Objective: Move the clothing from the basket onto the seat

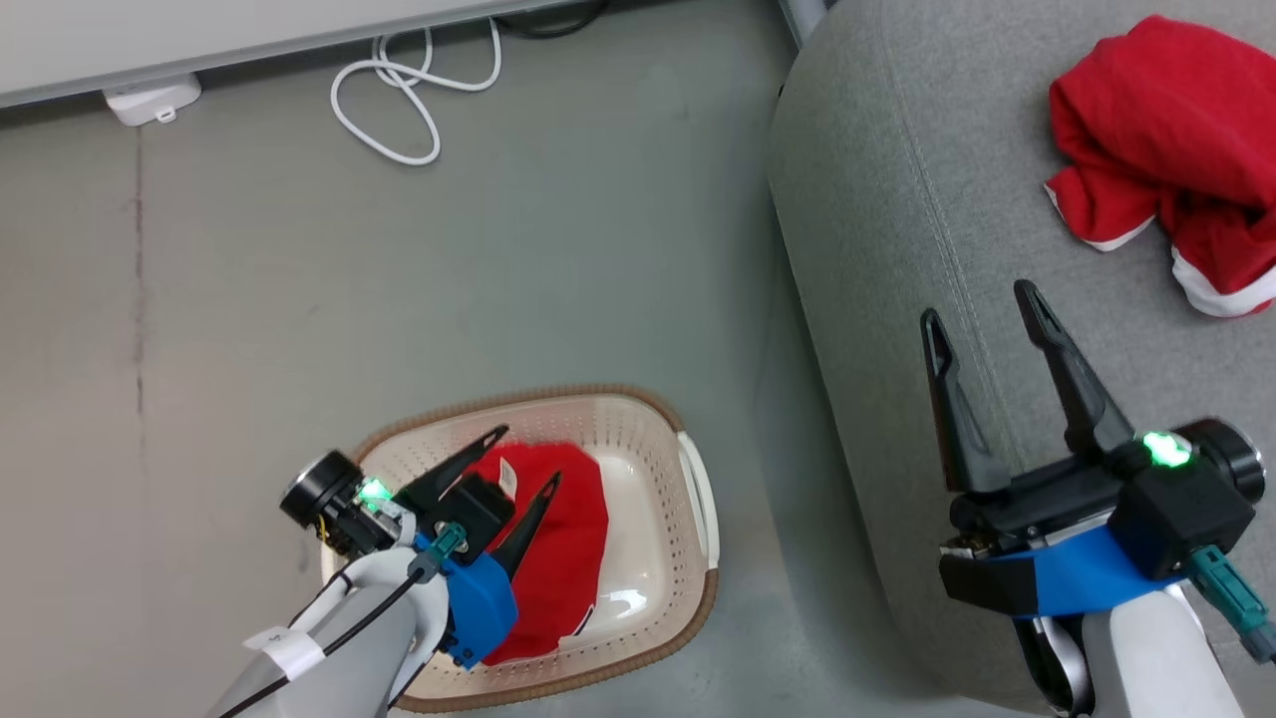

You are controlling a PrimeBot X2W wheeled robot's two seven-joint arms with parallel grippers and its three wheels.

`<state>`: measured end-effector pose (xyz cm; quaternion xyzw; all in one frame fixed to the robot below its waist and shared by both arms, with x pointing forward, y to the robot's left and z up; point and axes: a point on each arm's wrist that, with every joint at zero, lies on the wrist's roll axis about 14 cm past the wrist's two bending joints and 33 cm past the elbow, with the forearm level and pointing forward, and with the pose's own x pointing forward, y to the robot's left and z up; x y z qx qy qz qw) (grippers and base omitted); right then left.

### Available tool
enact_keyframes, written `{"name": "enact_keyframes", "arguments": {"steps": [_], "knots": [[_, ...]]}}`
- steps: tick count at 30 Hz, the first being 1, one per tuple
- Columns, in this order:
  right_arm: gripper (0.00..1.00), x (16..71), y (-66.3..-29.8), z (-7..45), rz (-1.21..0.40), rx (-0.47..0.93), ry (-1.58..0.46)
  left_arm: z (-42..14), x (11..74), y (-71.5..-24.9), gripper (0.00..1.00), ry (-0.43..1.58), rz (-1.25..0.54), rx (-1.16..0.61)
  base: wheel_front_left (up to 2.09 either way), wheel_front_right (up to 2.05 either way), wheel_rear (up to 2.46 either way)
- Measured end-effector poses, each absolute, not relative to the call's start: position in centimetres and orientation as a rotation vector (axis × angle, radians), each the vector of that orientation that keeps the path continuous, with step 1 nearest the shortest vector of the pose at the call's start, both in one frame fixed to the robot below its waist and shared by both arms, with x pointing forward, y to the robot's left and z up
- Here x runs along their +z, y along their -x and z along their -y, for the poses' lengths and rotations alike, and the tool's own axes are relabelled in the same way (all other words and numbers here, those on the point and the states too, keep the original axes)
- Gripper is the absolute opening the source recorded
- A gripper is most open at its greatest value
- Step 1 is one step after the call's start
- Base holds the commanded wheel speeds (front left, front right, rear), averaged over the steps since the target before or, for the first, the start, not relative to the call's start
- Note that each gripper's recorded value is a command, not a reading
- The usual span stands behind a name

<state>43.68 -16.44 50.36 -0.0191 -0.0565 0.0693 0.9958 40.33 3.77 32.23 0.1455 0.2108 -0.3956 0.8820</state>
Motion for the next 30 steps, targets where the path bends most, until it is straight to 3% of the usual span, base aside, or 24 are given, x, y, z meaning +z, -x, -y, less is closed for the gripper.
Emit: {"name": "enact_keyframes", "arguments": {"steps": [12,30], "knots": [[1.00,45.8,-47.4,16.6,0.037,0.148,0.062,-4.2,21.6,-37.9,1.00,-0.368,-0.770,-0.966,0.00,0.00,0.00],[1.00,39.1,-50.1,16.6,-0.068,0.172,0.092,-6.6,12.4,-34.0,1.00,-0.426,-1.138,-1.021,0.00,0.00,0.00]]}}
